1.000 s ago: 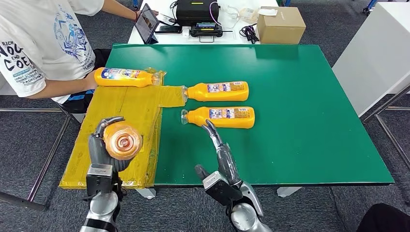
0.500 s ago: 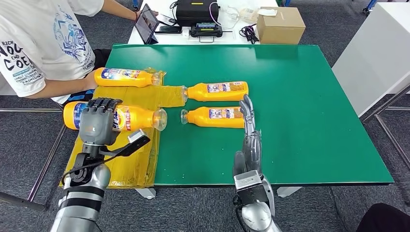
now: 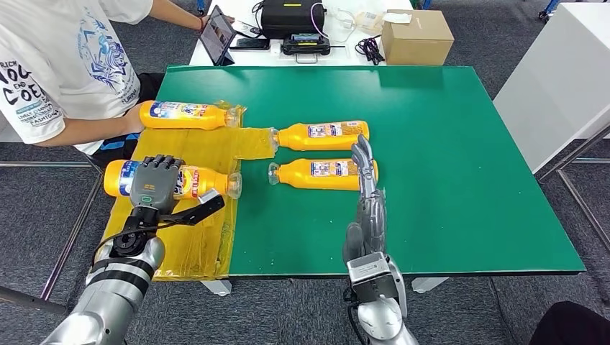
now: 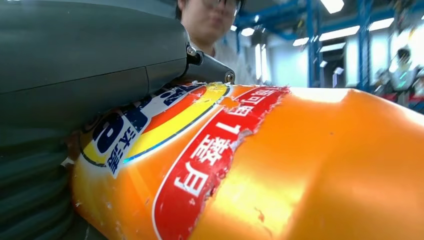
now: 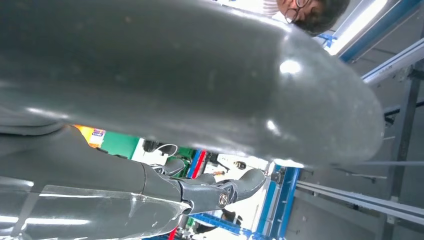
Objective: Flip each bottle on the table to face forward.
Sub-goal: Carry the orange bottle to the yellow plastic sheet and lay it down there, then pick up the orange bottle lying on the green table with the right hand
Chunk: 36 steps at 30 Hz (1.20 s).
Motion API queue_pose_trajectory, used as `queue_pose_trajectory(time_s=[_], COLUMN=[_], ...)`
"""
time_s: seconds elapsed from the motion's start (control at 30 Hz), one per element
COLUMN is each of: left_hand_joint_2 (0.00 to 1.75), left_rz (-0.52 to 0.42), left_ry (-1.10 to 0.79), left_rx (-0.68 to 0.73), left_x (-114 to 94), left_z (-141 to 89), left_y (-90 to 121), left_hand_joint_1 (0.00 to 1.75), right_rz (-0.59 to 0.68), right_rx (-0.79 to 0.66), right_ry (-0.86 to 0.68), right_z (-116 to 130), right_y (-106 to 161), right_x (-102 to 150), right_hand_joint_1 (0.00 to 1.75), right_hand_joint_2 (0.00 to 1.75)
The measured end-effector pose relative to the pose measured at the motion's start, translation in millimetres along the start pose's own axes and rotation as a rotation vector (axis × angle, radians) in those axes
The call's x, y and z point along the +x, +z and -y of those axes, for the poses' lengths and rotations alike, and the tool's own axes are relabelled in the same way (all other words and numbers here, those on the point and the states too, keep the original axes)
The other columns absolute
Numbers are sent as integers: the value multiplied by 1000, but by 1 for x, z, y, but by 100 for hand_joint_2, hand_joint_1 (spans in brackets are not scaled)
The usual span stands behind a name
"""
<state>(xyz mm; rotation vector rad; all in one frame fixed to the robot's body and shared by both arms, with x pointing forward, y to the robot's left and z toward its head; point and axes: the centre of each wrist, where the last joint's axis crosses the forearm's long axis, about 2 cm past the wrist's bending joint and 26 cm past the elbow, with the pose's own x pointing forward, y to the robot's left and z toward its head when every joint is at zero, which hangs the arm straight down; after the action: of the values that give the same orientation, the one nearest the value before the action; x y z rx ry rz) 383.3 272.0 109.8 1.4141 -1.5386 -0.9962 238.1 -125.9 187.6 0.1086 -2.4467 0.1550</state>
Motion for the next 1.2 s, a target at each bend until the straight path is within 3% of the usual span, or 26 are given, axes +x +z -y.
queue_pose_trajectory(time_s=[0.63, 0.8, 0.83, 0.87, 0.93, 0.97, 1.0, 1.07, 1.2], left_hand_joint_2=[175, 175, 175, 175, 175, 175, 175, 175, 175], left_rz=[-32, -45, -44, -41, -33, -28, -24, -21, -29], left_ry=[73, 103, 110, 117, 125, 121, 114, 101, 121], left_rx=[-180, -243, -263, -281, -309, -320, -330, -351, -391], left_x=[-13, -14, -14, -13, -11, -10, -9, -6, -4], left_z=[23, 26, 26, 26, 27, 27, 27, 28, 29], left_y=[14, 17, 17, 17, 16, 15, 16, 16, 16], left_hand_joint_1=[174, 161, 149, 126, 57, 41, 34, 42, 0], right_rz=[-95, -108, -112, -115, -120, -122, -124, -128, -139], right_rx=[83, 94, 99, 104, 113, 116, 119, 122, 119], right_ry=[-69, -70, -70, -71, -72, -74, -75, -78, -85], right_z=[-9, -10, -10, -10, -11, -11, -12, -12, -13], right_y=[4, 5, 6, 6, 6, 5, 5, 5, 6], right_x=[-7, -8, -9, -9, -10, -10, -10, -11, -12], right_hand_joint_1=[0, 0, 0, 0, 0, 0, 0, 0, 0], right_hand_joint_2=[0, 0, 0, 0, 0, 0, 0, 0, 0])
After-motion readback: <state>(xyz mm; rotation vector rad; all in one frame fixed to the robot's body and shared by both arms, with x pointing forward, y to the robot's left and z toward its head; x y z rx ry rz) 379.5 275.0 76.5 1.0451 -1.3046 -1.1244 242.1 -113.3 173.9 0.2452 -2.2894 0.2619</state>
